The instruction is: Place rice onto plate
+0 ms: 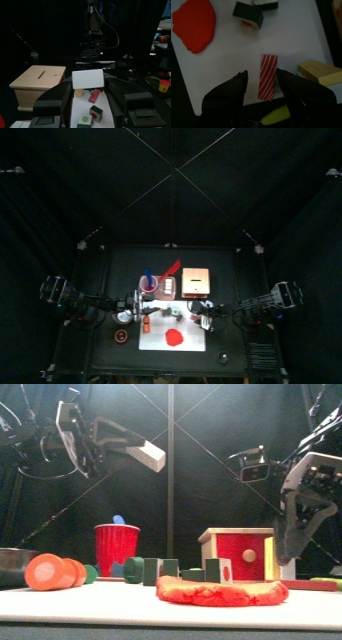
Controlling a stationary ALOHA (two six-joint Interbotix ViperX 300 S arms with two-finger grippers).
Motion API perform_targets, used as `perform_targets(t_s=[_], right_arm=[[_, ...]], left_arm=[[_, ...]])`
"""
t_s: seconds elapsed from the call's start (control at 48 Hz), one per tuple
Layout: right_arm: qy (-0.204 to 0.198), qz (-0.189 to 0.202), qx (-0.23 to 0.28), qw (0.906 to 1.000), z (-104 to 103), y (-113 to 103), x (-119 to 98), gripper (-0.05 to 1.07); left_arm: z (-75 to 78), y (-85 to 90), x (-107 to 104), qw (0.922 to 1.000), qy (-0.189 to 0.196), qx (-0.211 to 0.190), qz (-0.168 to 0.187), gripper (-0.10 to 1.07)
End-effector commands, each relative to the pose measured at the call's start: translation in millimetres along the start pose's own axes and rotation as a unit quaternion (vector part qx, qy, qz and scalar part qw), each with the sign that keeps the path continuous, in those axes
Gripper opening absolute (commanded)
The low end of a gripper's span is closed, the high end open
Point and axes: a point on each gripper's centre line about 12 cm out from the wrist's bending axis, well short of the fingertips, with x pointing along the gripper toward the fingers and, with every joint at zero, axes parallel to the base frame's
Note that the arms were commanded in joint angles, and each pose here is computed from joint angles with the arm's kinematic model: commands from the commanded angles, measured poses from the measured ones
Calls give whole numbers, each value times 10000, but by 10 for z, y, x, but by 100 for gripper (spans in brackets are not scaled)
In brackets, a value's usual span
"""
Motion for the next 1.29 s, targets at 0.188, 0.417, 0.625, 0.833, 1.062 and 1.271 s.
perform_targets(t_s=[0.188,0.417,0.625,0.833,1.062,1.271], right_arm=[[-2071,513,-377,9763,959,114,-436,84],[-3097,531,-150,9492,1373,-170,-578,84],[-3394,644,-286,9380,1533,-192,-462,85],[-3417,660,-436,9365,1590,-160,-433,85],[-3474,724,-636,9327,1613,-95,-449,93],[-3454,832,-745,9318,1644,10,-396,101]], left_arm=[[55,-4,56,9999,-114,-1,11,65],[23,-11,79,10000,1,-16,-2,65],[-47,-34,172,9997,237,-11,-30,66],[-85,-47,218,9993,375,-13,-46,67],[-102,-28,225,9991,412,-8,-18,67],[-92,-16,248,9992,389,-9,5,67]])
